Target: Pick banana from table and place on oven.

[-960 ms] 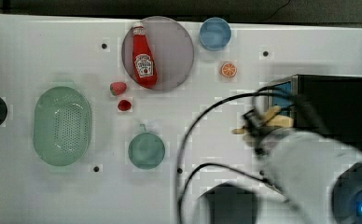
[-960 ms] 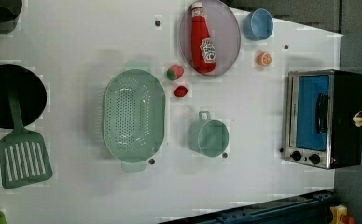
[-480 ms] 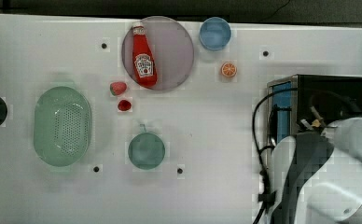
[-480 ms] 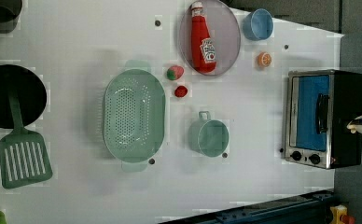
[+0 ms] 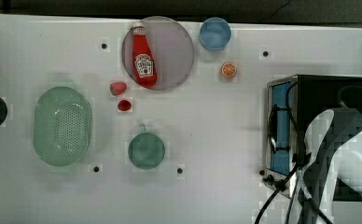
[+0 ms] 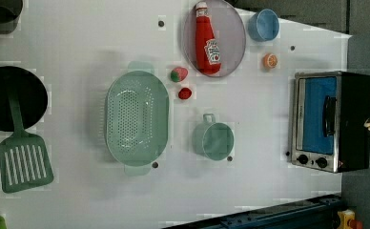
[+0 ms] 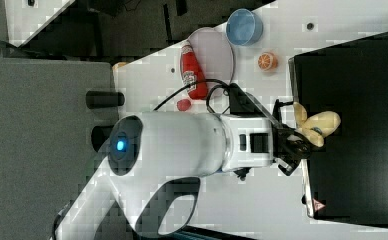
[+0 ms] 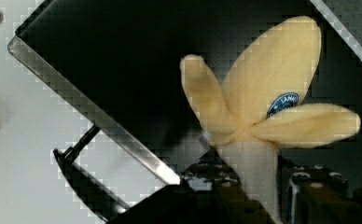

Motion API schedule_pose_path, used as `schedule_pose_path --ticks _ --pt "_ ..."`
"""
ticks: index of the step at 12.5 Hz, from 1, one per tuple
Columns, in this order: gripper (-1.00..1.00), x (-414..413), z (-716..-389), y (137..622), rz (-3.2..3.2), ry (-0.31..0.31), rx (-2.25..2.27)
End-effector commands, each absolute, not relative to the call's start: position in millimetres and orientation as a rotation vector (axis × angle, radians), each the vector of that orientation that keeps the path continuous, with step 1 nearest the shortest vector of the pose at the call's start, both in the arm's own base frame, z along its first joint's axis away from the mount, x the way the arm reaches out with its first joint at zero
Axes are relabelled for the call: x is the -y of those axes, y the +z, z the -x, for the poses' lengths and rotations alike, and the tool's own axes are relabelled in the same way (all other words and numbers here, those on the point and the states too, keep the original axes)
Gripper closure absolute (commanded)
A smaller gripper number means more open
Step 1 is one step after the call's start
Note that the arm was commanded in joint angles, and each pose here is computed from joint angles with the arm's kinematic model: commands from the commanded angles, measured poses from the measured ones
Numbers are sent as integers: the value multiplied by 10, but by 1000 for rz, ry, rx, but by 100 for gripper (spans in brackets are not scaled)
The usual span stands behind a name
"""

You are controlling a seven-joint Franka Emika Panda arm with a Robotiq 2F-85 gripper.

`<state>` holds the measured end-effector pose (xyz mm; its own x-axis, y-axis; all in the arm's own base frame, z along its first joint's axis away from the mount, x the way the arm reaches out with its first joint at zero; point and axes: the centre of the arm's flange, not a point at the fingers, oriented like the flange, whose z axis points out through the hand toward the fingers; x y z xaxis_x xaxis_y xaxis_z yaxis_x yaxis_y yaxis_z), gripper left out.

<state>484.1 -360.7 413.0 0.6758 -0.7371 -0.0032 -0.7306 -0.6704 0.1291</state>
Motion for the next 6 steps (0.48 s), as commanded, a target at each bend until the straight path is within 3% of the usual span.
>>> schedule_pose_path --ticks 1,3,6 --pt "48 3684 -4923 4165 -2852 -8 1113" --pt "19 3706 -4959 4191 -2872 44 1019" --pt "-49 3697 -4939 4155 -2880 21 1015"
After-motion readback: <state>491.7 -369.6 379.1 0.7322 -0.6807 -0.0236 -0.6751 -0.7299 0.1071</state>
